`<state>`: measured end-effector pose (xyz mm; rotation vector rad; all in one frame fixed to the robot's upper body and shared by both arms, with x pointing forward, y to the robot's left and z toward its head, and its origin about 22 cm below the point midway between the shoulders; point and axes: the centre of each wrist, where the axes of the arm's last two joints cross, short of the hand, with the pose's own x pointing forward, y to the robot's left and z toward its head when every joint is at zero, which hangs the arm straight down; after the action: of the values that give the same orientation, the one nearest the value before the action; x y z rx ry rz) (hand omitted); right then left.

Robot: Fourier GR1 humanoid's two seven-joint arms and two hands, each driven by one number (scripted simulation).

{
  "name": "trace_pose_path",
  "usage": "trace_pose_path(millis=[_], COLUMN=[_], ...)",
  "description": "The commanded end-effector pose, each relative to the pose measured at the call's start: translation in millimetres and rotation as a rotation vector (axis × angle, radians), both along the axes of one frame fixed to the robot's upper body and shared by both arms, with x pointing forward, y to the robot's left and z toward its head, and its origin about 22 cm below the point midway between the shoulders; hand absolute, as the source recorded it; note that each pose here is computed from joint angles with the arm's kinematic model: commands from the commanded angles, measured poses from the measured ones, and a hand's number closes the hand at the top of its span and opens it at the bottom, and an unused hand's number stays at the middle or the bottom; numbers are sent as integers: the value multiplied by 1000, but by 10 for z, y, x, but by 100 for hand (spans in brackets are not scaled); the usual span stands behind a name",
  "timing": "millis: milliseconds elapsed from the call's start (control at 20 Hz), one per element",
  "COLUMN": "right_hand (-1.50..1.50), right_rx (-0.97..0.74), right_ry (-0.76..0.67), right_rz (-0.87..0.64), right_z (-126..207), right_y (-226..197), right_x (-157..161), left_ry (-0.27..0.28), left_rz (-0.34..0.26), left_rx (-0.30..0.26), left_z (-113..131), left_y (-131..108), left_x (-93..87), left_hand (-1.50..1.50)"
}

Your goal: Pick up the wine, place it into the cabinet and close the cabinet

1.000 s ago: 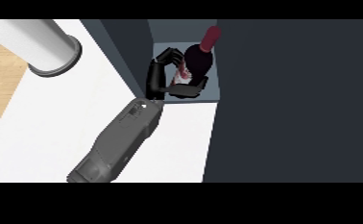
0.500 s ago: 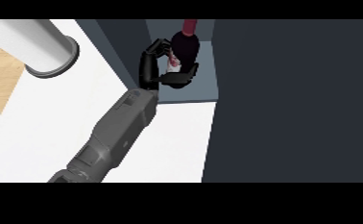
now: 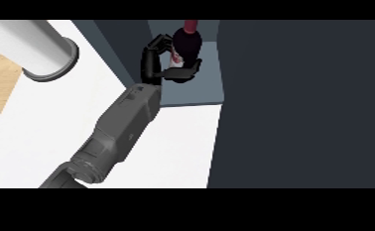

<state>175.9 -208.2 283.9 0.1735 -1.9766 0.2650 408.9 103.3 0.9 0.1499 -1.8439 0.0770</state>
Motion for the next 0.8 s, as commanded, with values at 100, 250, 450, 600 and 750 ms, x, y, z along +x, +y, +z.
trace_pose_path(millis=[100, 250, 450, 600, 750], right_hand=[-150, -150, -150, -150, -150], right_rx=[6, 3, 17, 13, -7], right_ry=[-17, -18, -22, -54, -38], right_rz=[69, 56, 77, 73, 82], right_z=[-28, 1, -34, 19, 39], right_y=[-16, -26, 3, 30, 60], right_x=[-135, -51, -187, -146, -101], left_ry=[-25, 1, 17, 46, 75], left_rz=[82, 120, 148, 124, 178], left_rx=[113, 184, 185, 195, 210], left_z=[88, 78, 161, 63, 73], left_y=[9, 132, 147, 138, 133], left_x=[94, 123, 177, 125, 133], left_hand=[150, 150, 150, 150, 150])
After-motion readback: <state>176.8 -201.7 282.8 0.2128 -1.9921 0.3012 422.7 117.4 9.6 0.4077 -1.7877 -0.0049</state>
